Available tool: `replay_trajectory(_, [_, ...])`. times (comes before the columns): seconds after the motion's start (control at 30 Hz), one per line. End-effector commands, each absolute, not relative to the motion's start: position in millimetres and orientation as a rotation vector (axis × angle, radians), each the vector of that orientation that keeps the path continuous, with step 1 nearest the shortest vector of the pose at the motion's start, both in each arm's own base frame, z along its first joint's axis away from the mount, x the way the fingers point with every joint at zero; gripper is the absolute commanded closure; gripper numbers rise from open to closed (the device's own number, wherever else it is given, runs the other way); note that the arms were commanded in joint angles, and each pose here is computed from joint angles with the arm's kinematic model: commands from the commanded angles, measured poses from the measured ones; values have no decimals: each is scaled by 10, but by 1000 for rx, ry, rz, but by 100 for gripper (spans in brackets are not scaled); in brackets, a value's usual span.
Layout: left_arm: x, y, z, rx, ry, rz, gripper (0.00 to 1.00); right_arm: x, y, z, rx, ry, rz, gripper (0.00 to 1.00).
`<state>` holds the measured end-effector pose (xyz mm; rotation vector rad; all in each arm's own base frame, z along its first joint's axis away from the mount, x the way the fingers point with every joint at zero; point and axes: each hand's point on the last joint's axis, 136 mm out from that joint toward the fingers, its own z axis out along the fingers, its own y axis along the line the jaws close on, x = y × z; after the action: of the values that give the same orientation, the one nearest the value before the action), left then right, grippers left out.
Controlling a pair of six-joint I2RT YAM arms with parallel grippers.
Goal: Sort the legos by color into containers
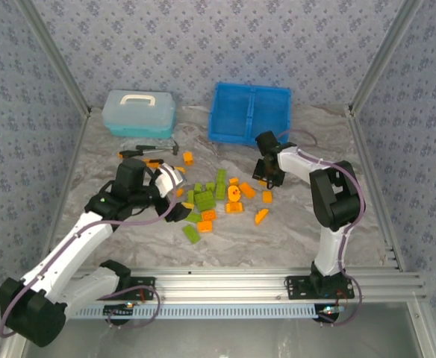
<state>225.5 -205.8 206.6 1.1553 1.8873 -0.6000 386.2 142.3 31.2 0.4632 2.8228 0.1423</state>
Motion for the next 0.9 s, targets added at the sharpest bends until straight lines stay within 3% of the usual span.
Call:
replay_trajectory(0.0, [2266,-2034,2166,1172,1822,-537,1,3881,1399,292,506,2817,127,60])
replay_trajectory(0.17, [2256,-2018,2153,1173,1813,-525,1,3897,1405,540,488,2779,156,69])
replay_trajectory(0.5, [2276,-2024,2164,1165,1792,-517,1,4112,1472,2026,368,2425,203,70])
replay_trajectory(0.67, [2293,-2011,2155,1154,1791,-506,1,4653,1454,2372,317,2319,151,69])
replay_trajectory(0.87, [2315,-2002,2109,1130,1836,-469,1,5384,1342,2190,350,2306,100,69])
